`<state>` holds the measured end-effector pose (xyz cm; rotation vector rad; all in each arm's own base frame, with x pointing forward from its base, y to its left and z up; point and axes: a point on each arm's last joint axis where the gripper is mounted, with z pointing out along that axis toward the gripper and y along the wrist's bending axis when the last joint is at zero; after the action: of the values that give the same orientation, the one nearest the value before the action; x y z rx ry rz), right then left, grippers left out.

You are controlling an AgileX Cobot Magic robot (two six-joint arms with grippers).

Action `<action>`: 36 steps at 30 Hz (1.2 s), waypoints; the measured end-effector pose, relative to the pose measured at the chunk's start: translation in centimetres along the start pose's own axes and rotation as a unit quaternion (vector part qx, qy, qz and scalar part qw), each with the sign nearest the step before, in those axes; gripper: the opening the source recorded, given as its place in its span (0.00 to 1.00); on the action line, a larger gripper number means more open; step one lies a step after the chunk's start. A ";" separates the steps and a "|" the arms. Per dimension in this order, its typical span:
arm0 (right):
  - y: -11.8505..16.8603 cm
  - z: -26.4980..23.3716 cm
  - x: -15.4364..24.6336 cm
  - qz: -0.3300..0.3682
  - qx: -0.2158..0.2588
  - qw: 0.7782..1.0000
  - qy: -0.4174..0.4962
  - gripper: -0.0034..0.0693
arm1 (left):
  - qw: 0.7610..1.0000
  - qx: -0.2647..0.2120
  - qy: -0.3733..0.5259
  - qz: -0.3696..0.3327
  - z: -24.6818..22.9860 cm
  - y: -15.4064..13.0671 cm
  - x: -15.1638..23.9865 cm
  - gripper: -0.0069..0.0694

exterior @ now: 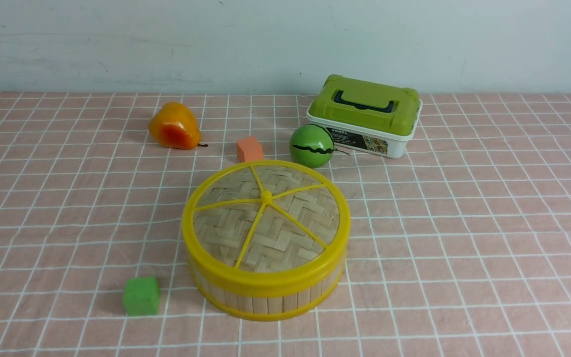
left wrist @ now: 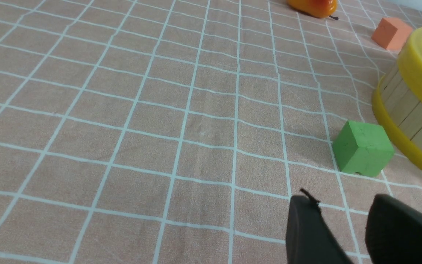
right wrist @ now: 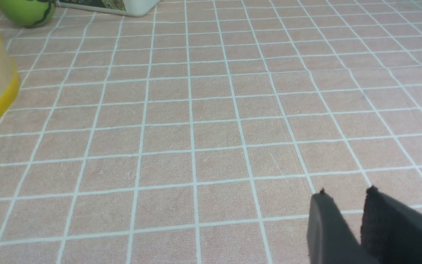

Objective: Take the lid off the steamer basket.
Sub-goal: Use the right arm to lift the lid of the steamer

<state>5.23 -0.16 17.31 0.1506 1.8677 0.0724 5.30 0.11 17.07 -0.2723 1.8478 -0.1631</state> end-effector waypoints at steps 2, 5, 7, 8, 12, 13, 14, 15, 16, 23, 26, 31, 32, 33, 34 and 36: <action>0.4 0.0 0.0 0.073 -0.019 0.997 0.003 0.24 | 1.000 0.000 0.000 0.000 0.0 0.0 0.0 0.40; 1.0 -0.1 0.0 0.203 -0.051 0.978 0.012 0.24 | 1.000 0.000 0.000 0.000 0.0 0.0 0.0 0.40; 1.8 -0.1 0.0 0.399 -0.096 0.911 0.036 0.24 | 1.000 0.000 0.000 0.000 0.0 0.0 0.0 0.40; 2.1 -0.2 0.0 0.452 -0.109 0.884 0.046 0.25 | 1.000 0.000 0.000 0.000 0.0 0.0 0.0 0.40; 2.3 -0.2 -0.2 0.498 -0.122 0.857 0.048 0.25 | 1.000 0.000 0.000 0.000 0.0 0.0 0.0 0.40; 2.2 -0.2 -0.3 0.475 -0.121 0.871 0.040 0.25 | 1.000 0.000 0.000 0.000 0.0 0.0 0.0 0.40; 2.2 -0.2 -0.3 0.459 -0.119 0.880 0.035 0.26 | 1.000 0.000 0.000 0.000 0.0 0.0 0.0 0.40; 2.1 -0.2 -0.3 0.449 -0.118 0.885 0.031 0.26 | 1.000 0.000 0.000 0.000 0.0 0.0 0.0 0.40; 2.1 -0.2 -0.3 0.446 -0.118 0.887 0.029 0.26 | 1.000 0.000 0.000 0.000 0.0 0.0 0.0 0.40; 2.1 -0.7 -1.9 0.368 -0.125 0.921 -0.019 0.26 | 1.000 0.000 0.000 0.000 0.0 0.0 0.0 0.40; 2.7 -2.7 -7.0 0.246 -0.140 0.956 -0.078 0.24 | 1.000 0.000 0.000 0.000 0.0 0.0 0.0 0.40; 5.0 -3.6 -16.3 -0.016 -0.155 0.988 0.002 0.08 | 1.000 0.000 0.000 0.000 0.0 0.0 0.0 0.40; 5.4 -3.2 -17.6 -0.062 -0.165 0.983 0.039 0.05 | 1.000 0.000 0.000 0.000 0.0 0.0 0.0 0.40; 5.8 -2.5 -18.8 -0.097 -0.179 0.976 0.077 0.03 | 1.000 0.000 0.000 0.000 0.0 0.0 0.0 0.40; 6.2 -1.8 -19.7 -0.120 -0.193 0.968 0.110 0.02 | 1.000 0.000 0.000 0.000 0.0 0.0 0.0 0.40; 6.8 -0.6 -21.0 -0.145 -0.217 0.954 0.150 0.02 | 1.000 0.000 0.000 0.000 0.0 0.0 0.0 0.40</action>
<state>11.21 3.67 38.27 -0.4613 2.1079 0.3149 5.30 0.11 17.07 -0.2723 1.8478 -0.1631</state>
